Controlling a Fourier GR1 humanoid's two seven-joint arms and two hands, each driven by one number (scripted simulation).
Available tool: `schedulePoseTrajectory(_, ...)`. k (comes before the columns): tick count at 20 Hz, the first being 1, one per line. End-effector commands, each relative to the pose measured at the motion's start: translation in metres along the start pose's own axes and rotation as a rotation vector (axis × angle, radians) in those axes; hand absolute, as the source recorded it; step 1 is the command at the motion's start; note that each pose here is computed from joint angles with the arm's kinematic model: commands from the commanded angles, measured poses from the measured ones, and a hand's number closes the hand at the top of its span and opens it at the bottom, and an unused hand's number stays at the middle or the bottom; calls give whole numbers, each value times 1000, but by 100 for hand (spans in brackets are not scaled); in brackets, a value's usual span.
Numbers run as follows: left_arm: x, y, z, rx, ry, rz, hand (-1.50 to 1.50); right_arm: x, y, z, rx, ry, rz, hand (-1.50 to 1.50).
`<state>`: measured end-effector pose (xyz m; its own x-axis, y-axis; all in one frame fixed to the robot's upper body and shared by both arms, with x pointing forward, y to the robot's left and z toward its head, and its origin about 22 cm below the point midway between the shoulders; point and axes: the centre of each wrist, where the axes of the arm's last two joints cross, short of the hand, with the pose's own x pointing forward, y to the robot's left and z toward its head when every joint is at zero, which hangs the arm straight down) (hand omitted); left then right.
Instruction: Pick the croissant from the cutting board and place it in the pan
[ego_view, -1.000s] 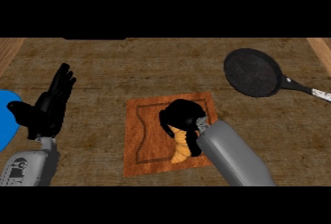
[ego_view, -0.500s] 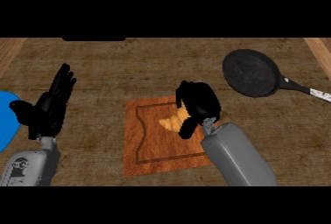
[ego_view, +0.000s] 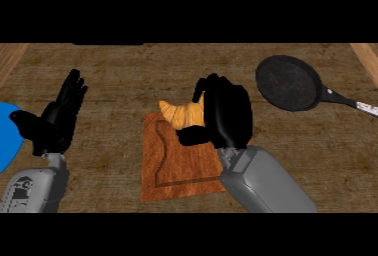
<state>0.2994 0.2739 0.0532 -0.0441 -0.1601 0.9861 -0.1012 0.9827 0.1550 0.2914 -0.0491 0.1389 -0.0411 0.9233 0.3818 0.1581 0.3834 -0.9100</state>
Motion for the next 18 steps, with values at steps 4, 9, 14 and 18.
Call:
schedulePoseTrajectory(4, 1, -10, 2, -12, 8, 16, 0, -31, -42, -34, -135, 114, -290, 150)
schedulePoseTrajectory(9, -17, 8, 13, -12, -8, -6, 0, -103, -34, -65, -194, 171, -270, 150)
schedulePoseTrajectory(14, 6, -11, 8, -37, -5, 9, 0, -173, -44, -97, -248, 228, -184, 150)
schedulePoseTrajectory(18, -3, -11, 3, -9, -12, 12, 0, -213, -39, -116, -284, 253, -29, 150)
